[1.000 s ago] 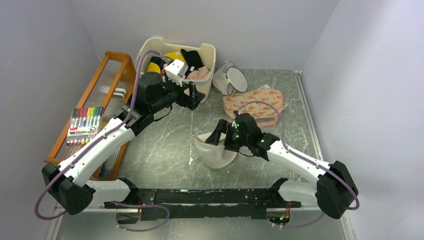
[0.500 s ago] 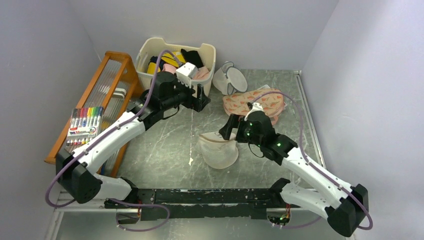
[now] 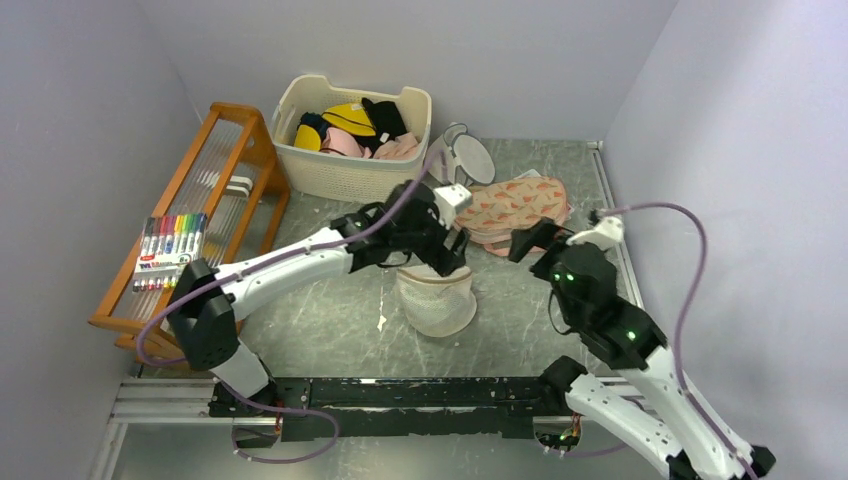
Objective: Unzip the laundry bag and remove the bra
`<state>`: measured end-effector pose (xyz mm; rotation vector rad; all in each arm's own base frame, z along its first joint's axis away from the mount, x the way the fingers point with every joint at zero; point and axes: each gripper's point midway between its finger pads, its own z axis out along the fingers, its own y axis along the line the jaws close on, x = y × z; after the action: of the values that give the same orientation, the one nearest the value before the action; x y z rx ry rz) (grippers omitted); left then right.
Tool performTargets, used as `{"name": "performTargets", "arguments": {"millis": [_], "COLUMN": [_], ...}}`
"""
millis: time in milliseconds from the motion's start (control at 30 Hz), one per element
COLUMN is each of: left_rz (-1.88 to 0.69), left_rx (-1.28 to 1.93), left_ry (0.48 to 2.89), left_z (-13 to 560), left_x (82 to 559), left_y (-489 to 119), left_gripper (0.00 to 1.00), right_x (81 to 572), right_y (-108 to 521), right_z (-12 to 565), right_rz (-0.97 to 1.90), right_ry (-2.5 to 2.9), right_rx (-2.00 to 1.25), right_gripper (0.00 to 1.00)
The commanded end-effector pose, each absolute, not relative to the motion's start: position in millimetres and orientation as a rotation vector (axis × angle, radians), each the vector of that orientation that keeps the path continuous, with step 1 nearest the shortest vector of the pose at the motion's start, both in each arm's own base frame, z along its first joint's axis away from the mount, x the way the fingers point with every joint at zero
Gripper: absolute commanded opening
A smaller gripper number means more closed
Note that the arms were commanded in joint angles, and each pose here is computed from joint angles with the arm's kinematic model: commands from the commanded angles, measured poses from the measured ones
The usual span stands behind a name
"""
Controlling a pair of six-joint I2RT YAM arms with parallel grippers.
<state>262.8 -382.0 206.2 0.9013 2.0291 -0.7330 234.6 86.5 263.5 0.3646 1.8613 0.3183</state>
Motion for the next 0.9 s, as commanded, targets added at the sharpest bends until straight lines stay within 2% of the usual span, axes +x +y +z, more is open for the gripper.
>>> {"name": "performTargets", "arguments": {"millis": [0, 233, 267, 300, 333, 467, 600, 667, 700, 767, 867], "left_rz": [-0.623, -0.466, -0.457, -0.462, -0.473, -0.507, -0.466, -0.447, -0.447, -0.444, -0.456], "left_rx": [0.997, 1.061, 1.064, 1.067, 1.072, 1.098, 1.112, 1.112, 1.111, 1.105, 1.113], "left_ry": [2.044, 2.127, 2.131, 2.129, 2.126, 2.149, 2.171, 2.136, 2.103, 2.041, 1.931], "left_z": [188, 150, 148, 146, 144, 132, 130, 139, 149, 163, 186], "left_x": [252, 248, 249, 249, 248, 242, 244, 247, 247, 249, 248], "left_y": [-398, -414, -414, -415, -416, -421, -417, -413, -411, -405, -397], "left_gripper": [0.94, 0.94, 0.98, 0.87, 0.8, 0.68, 0.41, 0.34, 0.27, 0.09, 0.07], "right_x": [218, 208, 209, 210, 212, 217, 221, 222, 222, 225, 230], "right_y": [40, 38, 41, 44, 47, 54, 66, 72, 74, 81, 97], "right_z": [297, 290, 285, 280, 277, 271, 267, 262, 259, 253, 244], "right_rz": [0.239, 0.316, 0.318, 0.315, 0.311, 0.287, 0.311, 0.322, 0.325, 0.336, 0.368], "right_ry": [1.693, 1.661, 1.678, 1.697, 1.715, 1.766, 1.791, 1.811, 1.823, 1.842, 1.876], "right_rx": [0.477, 0.49, 0.482, 0.474, 0.468, 0.446, 0.39, 0.365, 0.356, 0.331, 0.274], "right_gripper": [1.0, 1.0, 1.0, 1.0, 1.0, 1.0, 1.0, 1.0, 1.0, 1.0, 1.0]}}
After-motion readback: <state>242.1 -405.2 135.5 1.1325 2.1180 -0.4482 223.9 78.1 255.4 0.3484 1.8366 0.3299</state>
